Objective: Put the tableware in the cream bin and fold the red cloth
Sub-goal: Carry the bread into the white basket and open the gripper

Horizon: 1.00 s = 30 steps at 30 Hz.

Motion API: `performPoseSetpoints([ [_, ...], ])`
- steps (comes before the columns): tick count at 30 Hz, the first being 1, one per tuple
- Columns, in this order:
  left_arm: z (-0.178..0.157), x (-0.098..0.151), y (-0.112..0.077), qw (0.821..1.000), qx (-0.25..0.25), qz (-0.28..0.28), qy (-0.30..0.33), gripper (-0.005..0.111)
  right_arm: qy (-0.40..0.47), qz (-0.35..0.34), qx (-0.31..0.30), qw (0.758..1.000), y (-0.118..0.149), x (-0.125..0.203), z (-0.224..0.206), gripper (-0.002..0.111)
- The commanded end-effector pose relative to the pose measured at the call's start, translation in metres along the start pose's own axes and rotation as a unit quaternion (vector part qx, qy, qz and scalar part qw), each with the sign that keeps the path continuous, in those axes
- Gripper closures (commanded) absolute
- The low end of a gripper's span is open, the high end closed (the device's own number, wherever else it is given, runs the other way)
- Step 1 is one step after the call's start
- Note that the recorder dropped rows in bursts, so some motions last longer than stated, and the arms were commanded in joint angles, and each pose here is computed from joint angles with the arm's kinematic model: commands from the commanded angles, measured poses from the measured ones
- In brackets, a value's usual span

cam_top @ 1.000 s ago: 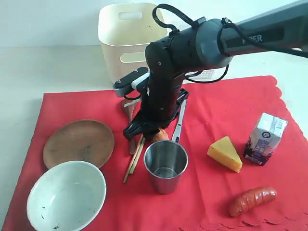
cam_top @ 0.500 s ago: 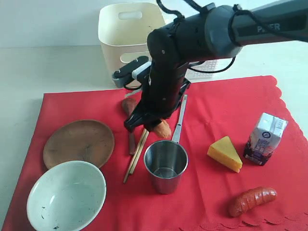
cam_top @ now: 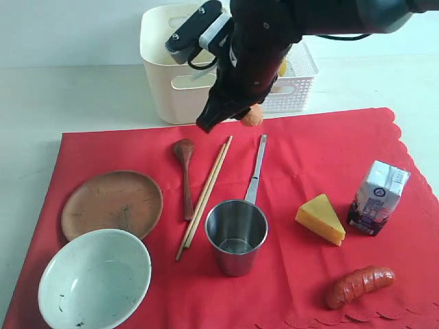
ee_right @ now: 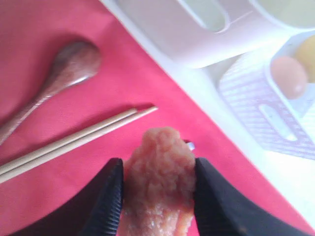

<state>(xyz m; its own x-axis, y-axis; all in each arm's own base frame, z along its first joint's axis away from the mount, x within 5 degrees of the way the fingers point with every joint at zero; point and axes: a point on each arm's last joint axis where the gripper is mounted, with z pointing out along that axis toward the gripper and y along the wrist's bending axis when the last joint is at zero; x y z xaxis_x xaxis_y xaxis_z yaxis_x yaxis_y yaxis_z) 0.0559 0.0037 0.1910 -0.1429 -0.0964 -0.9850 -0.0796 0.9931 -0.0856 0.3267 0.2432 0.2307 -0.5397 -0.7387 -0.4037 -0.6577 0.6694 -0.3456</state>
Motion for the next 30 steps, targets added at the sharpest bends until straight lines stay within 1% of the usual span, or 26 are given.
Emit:
performPoseSetpoints([
  [1,-0.001,-0.002,0.000,1.000,0.001,-0.003,-0.010,0.105,-0.027,0.006,0.056,0.998,-0.020,-0.006,-0.007,0.108],
  [5,-0.001,-0.002,0.000,1.000,0.001,-0.003,-0.010,0.105,-0.037,0.040,0.064,0.997,-0.043,-0.007,-0.007,0.108],
  [11,-0.001,-0.002,0.000,1.000,0.001,-0.003,-0.010,0.105,-0.054,0.090,0.084,0.991,-0.085,-0.003,-0.007,0.108],
  [13,-0.001,-0.002,0.000,1.000,0.001,-0.003,-0.010,0.105,-0.057,0.104,0.092,0.989,-0.099,0.000,-0.004,0.108],
  [17,-0.001,-0.002,0.000,1.000,0.001,-0.003,-0.010,0.105,-0.074,0.152,0.102,0.980,-0.123,0.004,0.007,0.108],
  [25,-0.001,-0.002,0.000,1.000,0.001,-0.003,-0.010,0.105,-0.119,0.191,0.107,0.969,-0.151,0.002,0.045,0.108],
  [30,-0.001,-0.002,0.000,1.000,0.001,-0.003,-0.010,0.105,-0.136,0.205,0.108,0.963,-0.156,-0.002,0.072,0.108],
])
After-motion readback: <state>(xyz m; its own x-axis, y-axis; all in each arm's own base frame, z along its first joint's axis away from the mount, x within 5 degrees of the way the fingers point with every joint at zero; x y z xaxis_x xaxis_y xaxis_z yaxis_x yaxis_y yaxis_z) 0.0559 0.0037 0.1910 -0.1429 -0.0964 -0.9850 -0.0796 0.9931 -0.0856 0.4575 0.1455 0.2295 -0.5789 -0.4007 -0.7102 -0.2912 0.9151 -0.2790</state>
